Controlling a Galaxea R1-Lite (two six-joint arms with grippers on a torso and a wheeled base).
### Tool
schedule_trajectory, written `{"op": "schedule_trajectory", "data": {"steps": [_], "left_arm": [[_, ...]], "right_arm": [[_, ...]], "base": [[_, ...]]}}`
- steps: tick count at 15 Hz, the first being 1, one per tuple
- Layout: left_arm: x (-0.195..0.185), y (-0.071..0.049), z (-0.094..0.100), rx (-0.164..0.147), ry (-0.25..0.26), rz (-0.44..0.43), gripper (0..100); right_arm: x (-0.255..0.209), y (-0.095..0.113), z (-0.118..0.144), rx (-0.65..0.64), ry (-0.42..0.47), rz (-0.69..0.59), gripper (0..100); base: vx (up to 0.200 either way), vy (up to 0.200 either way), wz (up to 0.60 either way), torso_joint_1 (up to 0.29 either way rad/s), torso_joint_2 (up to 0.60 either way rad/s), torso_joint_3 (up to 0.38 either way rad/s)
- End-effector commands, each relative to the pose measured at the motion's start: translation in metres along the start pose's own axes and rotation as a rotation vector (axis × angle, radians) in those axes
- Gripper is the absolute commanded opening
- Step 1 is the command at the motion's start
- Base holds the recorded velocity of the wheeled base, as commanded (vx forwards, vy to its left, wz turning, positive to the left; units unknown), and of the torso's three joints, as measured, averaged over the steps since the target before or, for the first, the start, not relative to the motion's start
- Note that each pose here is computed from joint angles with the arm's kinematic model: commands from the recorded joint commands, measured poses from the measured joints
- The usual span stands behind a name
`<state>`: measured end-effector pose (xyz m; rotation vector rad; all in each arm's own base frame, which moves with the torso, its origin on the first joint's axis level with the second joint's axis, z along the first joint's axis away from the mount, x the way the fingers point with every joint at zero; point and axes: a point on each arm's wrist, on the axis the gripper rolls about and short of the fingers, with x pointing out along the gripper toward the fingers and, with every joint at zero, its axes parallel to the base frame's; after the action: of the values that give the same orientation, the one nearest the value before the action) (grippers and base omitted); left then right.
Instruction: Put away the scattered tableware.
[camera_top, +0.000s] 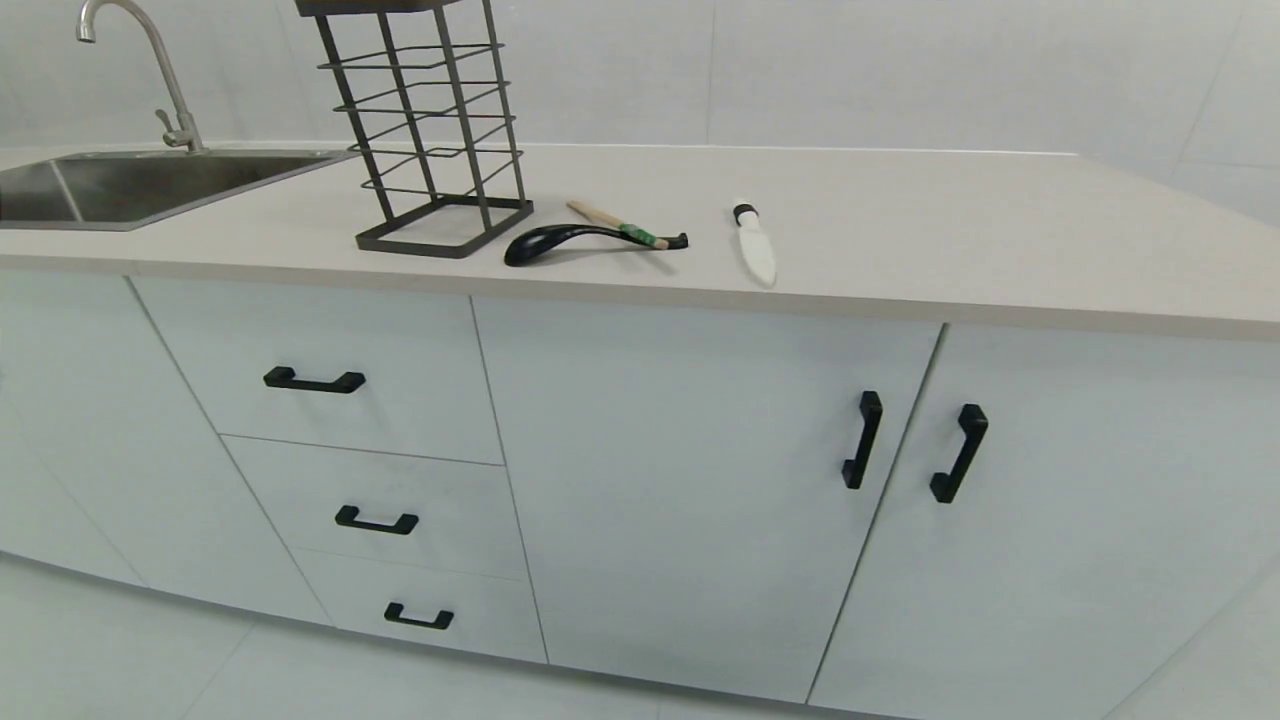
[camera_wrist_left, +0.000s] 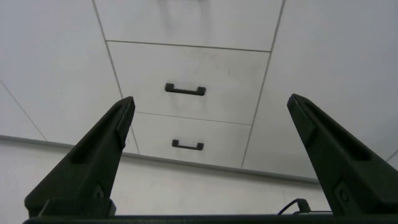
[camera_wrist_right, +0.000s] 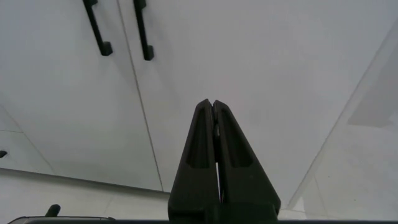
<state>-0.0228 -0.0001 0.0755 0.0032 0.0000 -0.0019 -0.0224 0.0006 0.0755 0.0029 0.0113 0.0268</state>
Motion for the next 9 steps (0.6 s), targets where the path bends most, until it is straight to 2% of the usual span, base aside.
{"op": "schedule_trajectory", "data": {"steps": [1, 9], "left_arm": [[0.0, 0.0, 0.0, 0.0, 0.0, 0.0, 100], [0.0, 0.0, 0.0, 0.0, 0.0, 0.0, 100]], "right_arm": [[0.0004, 0.0, 0.0, 0.0, 0.006, 0.001, 0], [0.0004, 0.0, 0.0, 0.0, 0.006, 0.001, 0]], "base": [[0.0, 0.2, 0.0, 0.012, 0.0, 0.002], [0.0, 0.2, 0.0, 0.002, 0.0, 0.001]]}}
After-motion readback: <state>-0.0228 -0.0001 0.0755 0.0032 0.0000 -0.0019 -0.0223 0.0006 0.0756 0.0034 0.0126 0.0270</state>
